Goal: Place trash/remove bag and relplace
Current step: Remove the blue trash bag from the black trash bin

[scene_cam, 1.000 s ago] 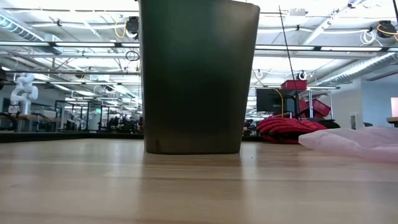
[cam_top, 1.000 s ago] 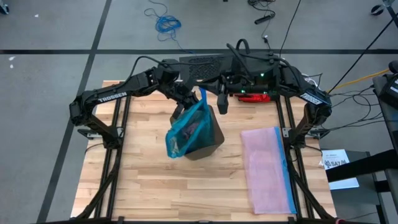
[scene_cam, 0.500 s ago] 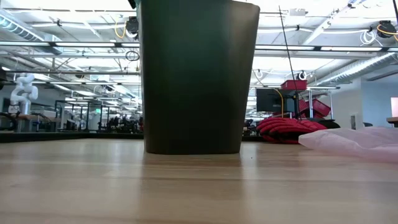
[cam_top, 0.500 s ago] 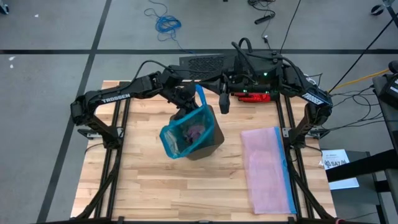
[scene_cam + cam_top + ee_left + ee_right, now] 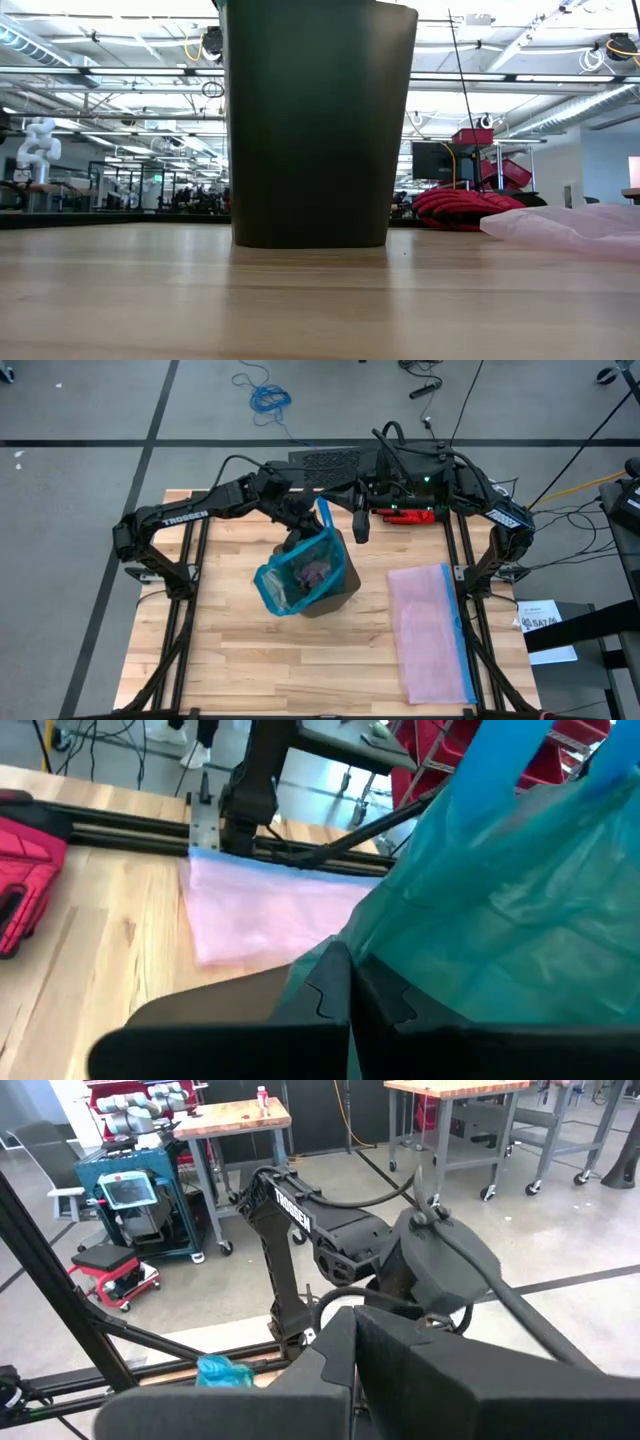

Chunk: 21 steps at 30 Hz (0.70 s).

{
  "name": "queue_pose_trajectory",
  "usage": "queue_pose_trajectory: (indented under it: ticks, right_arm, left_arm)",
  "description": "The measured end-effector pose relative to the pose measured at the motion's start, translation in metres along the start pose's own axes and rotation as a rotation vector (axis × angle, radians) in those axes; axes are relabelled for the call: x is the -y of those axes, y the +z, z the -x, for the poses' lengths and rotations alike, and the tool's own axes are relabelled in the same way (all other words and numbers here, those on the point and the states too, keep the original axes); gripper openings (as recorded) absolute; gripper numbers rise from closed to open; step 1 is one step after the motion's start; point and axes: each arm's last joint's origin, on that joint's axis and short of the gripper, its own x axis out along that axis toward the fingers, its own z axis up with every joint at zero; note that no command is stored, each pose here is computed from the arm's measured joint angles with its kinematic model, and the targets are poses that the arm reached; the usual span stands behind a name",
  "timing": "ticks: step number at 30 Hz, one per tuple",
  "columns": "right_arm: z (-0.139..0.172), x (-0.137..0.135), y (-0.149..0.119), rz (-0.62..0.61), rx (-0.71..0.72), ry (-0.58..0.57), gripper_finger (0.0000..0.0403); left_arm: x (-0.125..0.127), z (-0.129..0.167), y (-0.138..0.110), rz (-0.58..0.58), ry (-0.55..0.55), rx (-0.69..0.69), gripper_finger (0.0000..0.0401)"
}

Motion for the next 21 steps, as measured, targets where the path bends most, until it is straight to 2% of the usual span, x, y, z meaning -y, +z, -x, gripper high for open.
queue_pose_trajectory:
  ticks: [13, 21]
  right_arm:
    - [0.0, 0.0, -0.001, 0.002, -0.011, 0.001, 0.0]
    - [0.0, 0.0, -0.001, 0.002, -0.011, 0.004, 0.0]
  left_arm:
    - [0.007, 0.016, 0.026, -0.048, 0.014, 0.068, 0.0111]
    - [0.003, 0.028, 0.035, -0.048, 0.043, 0.088, 0.0135]
